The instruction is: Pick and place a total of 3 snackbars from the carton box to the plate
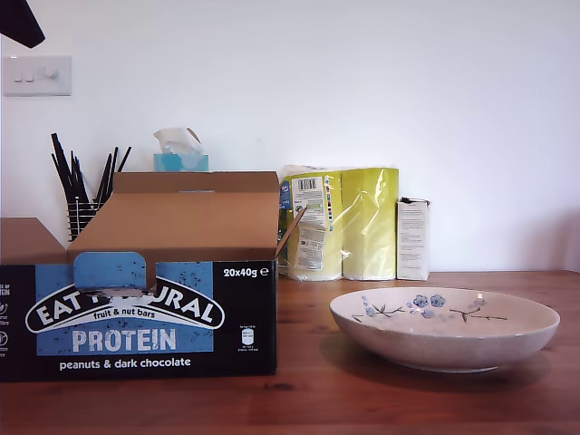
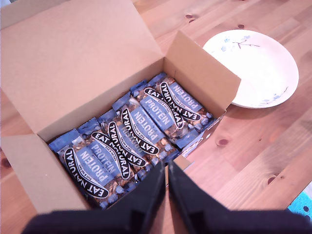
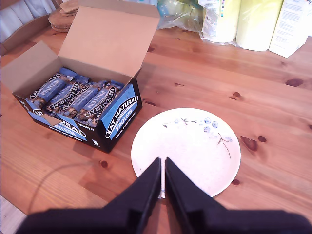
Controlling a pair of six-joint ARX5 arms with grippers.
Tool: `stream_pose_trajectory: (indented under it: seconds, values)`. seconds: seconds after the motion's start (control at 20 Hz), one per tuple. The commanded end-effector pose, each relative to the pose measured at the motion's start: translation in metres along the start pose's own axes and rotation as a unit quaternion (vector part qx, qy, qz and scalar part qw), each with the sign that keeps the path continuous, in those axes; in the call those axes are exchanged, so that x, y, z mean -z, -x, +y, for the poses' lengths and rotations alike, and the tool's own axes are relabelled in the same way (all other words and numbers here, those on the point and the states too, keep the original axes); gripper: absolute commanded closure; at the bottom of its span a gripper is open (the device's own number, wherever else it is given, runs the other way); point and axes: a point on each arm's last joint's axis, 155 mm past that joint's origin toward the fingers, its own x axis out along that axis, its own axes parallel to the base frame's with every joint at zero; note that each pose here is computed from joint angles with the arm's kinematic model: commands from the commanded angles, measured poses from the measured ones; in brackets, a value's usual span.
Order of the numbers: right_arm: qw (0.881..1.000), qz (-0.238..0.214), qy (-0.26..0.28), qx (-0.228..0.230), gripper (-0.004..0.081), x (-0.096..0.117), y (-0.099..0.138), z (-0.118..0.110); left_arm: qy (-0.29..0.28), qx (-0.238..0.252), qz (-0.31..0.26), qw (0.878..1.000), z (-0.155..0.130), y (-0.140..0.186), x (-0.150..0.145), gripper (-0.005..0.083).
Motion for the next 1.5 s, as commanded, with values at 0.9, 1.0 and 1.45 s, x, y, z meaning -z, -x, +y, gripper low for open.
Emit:
stream_pose_trajectory:
  seconds: [0.9,1.0,1.45]
  values:
    - [0.996,-0.011,0.031,-0.087,0.0783,-0.012,-0.005,0.039,0.009,0.035,-0.018,0.999,0.011,-0.073,-0.03,0.0797]
    - [0.995,0.008,0.04,-0.09,0.0783,-0.003,-0.006,0.044,0.021,0.047,0.009,0.999,0.008,-0.098,-0.021,0.0797]
    - [0.994,0.029,0.053,-0.093,0.0783,0.004,-0.013,0.049,0.166,-0.01,0.113,0.98,0.027,-0.179,0.03,0.0217]
